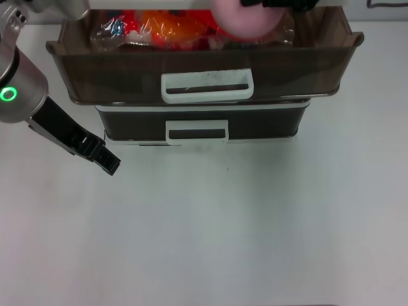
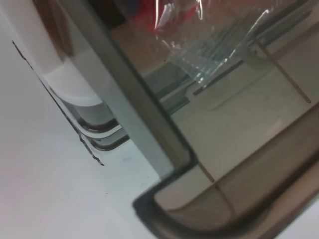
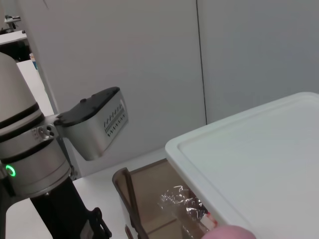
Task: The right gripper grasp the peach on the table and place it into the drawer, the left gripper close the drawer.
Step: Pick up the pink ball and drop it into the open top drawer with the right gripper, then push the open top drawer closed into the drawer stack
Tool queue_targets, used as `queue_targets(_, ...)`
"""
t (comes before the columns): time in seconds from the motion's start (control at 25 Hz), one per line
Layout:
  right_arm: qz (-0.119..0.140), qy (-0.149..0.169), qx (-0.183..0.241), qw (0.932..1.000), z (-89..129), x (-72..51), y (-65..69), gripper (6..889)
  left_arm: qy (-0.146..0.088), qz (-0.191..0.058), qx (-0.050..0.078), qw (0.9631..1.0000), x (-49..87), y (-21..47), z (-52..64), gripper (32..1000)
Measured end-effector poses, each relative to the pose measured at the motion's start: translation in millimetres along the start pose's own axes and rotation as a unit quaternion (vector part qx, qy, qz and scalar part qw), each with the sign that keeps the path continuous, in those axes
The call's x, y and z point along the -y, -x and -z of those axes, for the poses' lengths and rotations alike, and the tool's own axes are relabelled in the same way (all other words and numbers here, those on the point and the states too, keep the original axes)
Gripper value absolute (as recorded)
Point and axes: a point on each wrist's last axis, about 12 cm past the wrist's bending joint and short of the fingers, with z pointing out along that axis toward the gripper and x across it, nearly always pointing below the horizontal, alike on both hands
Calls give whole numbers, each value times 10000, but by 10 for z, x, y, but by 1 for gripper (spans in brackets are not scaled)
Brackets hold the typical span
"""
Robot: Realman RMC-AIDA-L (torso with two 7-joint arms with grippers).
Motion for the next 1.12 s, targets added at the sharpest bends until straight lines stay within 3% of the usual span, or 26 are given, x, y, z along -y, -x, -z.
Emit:
queue_targets(0.12, 27, -18, 39, 10000, 11, -1, 2, 107, 0, 0, 0, 10000, 0, 0, 0, 788)
queue_targets(0.48, 50, -31, 52, 10000, 21, 2, -9, 312, 1, -6, -5, 10000, 2, 0, -1, 786)
queue_targets(0.88, 66, -30, 43, 10000, 22, -1, -22, 792, -1, -6, -12, 10000, 3, -2, -1, 784)
queue_targets(1.12, 78, -28, 38, 10000, 22, -1, -30, 811, -8, -8, -11, 10000, 7, -1, -3, 783)
